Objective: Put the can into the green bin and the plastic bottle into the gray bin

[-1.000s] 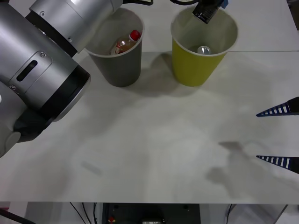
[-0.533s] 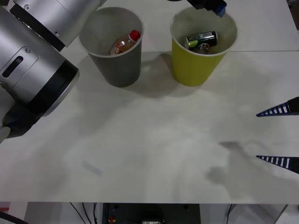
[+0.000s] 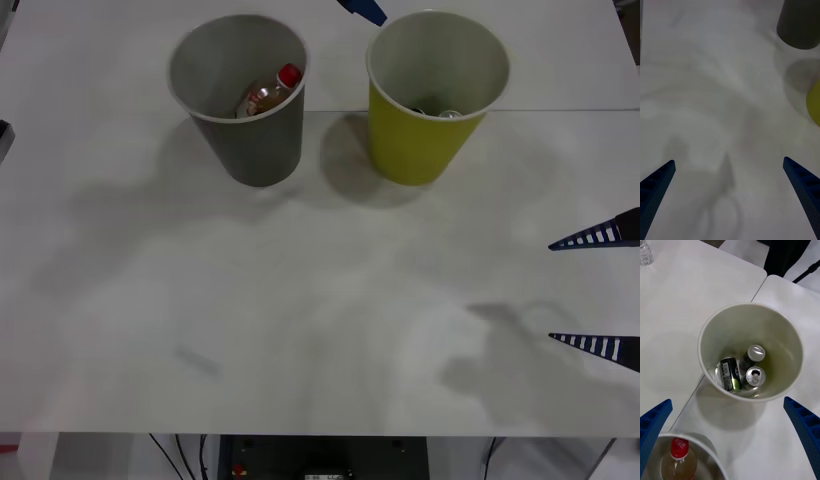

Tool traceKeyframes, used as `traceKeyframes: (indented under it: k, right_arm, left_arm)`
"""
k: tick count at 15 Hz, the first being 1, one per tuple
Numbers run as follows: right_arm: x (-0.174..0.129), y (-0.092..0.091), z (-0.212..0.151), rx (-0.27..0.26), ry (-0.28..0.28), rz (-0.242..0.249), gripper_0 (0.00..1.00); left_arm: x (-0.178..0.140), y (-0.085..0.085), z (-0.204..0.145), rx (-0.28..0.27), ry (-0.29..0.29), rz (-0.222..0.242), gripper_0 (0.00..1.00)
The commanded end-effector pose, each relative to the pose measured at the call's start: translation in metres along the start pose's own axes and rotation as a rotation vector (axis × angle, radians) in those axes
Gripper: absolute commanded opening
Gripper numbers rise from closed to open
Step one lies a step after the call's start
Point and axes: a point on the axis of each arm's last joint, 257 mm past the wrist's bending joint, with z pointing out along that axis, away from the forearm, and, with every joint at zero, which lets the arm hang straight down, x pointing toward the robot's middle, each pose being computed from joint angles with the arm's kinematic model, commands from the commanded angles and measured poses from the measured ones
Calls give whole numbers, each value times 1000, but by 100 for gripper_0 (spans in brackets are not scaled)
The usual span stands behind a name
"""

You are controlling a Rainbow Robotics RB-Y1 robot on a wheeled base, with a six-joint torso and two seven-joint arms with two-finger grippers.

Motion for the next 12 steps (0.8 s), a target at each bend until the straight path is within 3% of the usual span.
traceKeyframes:
  k: [1, 4, 6, 8, 12]
  right_arm:
    - [0, 0, 0, 0, 0, 0, 100]
    - [0, 0, 0, 0, 0, 0, 100]
    - [0, 0, 0, 0, 0, 0, 100]
    - [0, 0, 0, 0, 0, 0, 100]
    - [0, 0, 0, 0, 0, 0, 100]
  left_arm:
    - [32, 7, -36, 27, -26, -21, 100]
    - [73, 11, -72, 33, -58, -23, 100]
    - [102, 11, -88, 16, -54, 31, 100]
    - [139, 8, -106, 13, -22, 117, 100]
    - [194, 6, -131, 43, 18, 234, 100]
